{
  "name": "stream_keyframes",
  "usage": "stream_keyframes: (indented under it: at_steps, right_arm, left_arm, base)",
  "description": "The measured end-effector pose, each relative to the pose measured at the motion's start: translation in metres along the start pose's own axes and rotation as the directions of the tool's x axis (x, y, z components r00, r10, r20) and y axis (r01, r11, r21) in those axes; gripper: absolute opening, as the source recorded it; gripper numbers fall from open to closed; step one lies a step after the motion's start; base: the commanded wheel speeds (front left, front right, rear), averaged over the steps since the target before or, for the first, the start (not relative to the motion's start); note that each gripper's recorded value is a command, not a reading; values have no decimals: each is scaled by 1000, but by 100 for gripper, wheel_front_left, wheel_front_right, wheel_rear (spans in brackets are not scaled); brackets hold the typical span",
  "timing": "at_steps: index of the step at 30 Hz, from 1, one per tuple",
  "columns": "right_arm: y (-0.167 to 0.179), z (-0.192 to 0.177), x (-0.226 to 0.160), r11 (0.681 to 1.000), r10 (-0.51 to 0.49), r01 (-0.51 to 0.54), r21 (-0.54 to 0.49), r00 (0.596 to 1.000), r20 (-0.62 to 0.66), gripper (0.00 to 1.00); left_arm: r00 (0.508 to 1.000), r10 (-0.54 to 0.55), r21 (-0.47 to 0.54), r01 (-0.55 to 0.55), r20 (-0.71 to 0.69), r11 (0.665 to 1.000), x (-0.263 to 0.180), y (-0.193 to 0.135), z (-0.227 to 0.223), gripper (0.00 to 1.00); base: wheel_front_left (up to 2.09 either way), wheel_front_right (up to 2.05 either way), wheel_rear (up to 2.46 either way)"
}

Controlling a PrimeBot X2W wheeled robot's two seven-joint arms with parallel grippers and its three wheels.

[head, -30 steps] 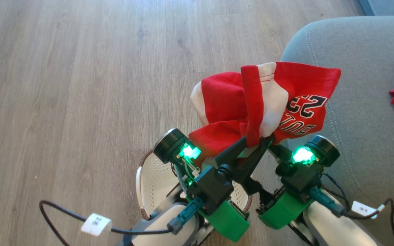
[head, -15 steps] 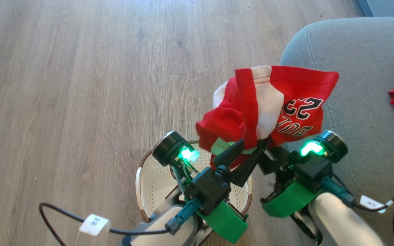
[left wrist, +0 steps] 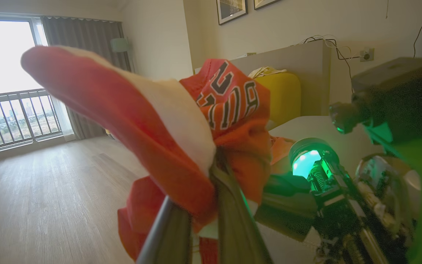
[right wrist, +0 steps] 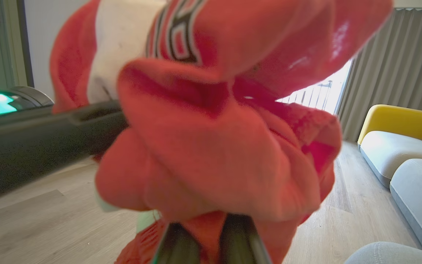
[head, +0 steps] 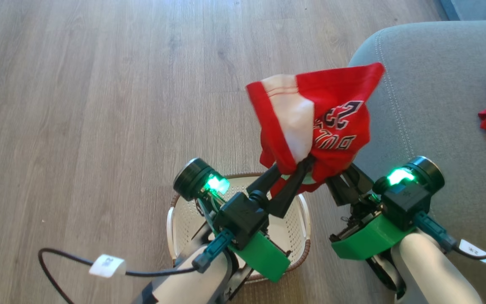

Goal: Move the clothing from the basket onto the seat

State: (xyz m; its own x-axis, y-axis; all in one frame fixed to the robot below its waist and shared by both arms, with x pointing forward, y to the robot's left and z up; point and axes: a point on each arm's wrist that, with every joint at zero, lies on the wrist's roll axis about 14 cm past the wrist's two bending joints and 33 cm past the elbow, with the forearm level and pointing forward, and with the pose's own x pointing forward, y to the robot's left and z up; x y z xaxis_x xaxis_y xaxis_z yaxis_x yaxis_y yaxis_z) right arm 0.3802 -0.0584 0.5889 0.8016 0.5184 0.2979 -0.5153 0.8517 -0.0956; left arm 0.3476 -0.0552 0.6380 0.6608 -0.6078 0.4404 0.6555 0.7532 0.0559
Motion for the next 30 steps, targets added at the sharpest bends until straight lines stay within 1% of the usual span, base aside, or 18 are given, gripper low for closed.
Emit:
stream_keyframes:
  at_steps: [11,17,18,19,20,21,26,30]
  right_arm:
    - [-7,-1,-2,999,-33,33,24,999,0,0]
    - [-7,0,-2,999,-37,37,27,999,4,0]
    - [-7,0,-2,999,-38,37,27,999,5,0]
    - [-7,1,-1,999,-38,38,28,999,6,0]
    - [-7,1,-1,999,-38,38,29,999,7,0]
    - [-7,2,-1,999,-40,39,30,999,10,0]
    - [-7,4,-1,998,-46,46,38,999,17,0]
    - [-21,8,-2,995,-91,90,37,995,30,0]
  left_arm:
    - [989,13,0,-13,-145,1000,-15,3,-45,0]
    - [986,1,-10,-2,-166,1000,-17,0,-51,0]
    - [986,0,-10,-1,-167,1000,-18,-1,-52,9]
    - [986,0,-9,-1,-167,1000,-18,-1,-52,44]
    - [986,1,-8,-3,-169,1000,-18,0,-52,78]
    - [985,2,-7,-4,-175,1000,-19,0,-54,100]
    - [983,4,-5,-5,-186,1000,-20,0,-58,100]
    - [979,12,-3,-13,-205,1000,-21,2,-64,100]
  base:
    - [0,0,0]
    - [0,0,0]
    - [0,0,0]
    - [0,0,0]
    - [0,0,0]
    - [0,0,0]
    - [0,0,0]
    - [0,0,0]
